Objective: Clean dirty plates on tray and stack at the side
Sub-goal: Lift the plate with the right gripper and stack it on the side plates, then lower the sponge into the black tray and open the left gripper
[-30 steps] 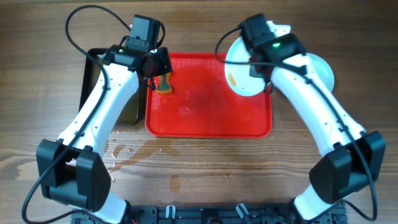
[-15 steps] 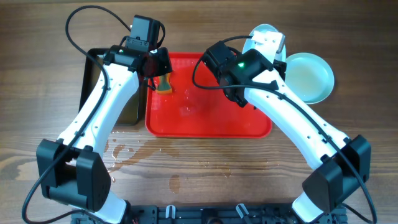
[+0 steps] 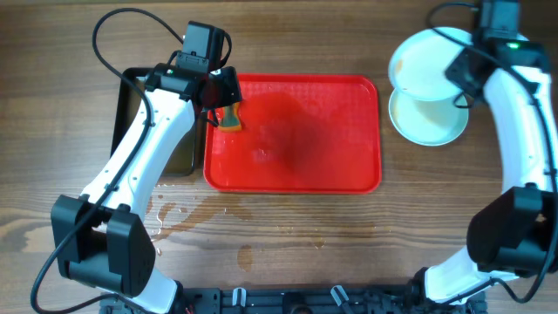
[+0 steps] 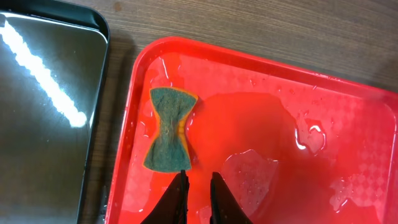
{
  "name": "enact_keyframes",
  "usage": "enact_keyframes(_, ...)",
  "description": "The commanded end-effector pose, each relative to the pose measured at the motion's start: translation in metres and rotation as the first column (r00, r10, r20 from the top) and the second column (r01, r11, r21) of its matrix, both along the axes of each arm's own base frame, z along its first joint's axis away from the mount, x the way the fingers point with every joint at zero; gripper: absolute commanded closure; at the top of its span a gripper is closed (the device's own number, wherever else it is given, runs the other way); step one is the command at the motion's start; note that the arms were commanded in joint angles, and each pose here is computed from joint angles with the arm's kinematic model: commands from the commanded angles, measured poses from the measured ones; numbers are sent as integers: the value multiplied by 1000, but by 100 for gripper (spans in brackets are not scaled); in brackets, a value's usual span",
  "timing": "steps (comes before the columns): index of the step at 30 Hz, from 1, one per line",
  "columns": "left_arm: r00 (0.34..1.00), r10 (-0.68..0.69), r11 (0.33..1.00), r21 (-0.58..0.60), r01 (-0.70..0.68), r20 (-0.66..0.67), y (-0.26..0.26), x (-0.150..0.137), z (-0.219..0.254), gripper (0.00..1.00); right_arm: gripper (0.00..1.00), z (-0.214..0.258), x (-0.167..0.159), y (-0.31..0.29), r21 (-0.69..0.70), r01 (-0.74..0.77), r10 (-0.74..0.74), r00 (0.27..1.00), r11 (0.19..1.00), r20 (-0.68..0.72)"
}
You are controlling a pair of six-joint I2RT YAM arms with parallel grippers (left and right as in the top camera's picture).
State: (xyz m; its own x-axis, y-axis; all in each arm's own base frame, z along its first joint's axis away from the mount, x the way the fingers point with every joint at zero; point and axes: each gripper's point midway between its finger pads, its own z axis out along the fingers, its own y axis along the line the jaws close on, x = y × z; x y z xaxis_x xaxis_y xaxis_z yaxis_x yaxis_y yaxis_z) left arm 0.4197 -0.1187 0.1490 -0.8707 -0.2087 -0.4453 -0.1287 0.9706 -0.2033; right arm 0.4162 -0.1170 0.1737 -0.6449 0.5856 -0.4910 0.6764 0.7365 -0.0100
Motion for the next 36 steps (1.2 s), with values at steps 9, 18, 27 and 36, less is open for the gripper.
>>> enact_keyframes(9, 1000, -4, 1000, -24, 4, 3, -6, 3, -5, 90, 95, -109, -17, -19, 100, 10, 21, 953, 995, -302)
enact_keyframes(18, 1000, -7, 1000, -25, 8, 15, -8, 11, -15, 90, 47, -34, 12, 64, 320, -337, 364, 931, 886, -30)
enact_keyframes(27, 991, 6, 999, 38, -1, -135, -6, 16, -97, 75, 13, -3, 44, 178, 239, -608, 590, 793, 757, 148)
enact_keyframes(36, 971, 66, 997, 54, -55, -229, -6, 19, -170, 40, 12, -5, 40, 182, 245, -617, 605, 785, 748, 133)
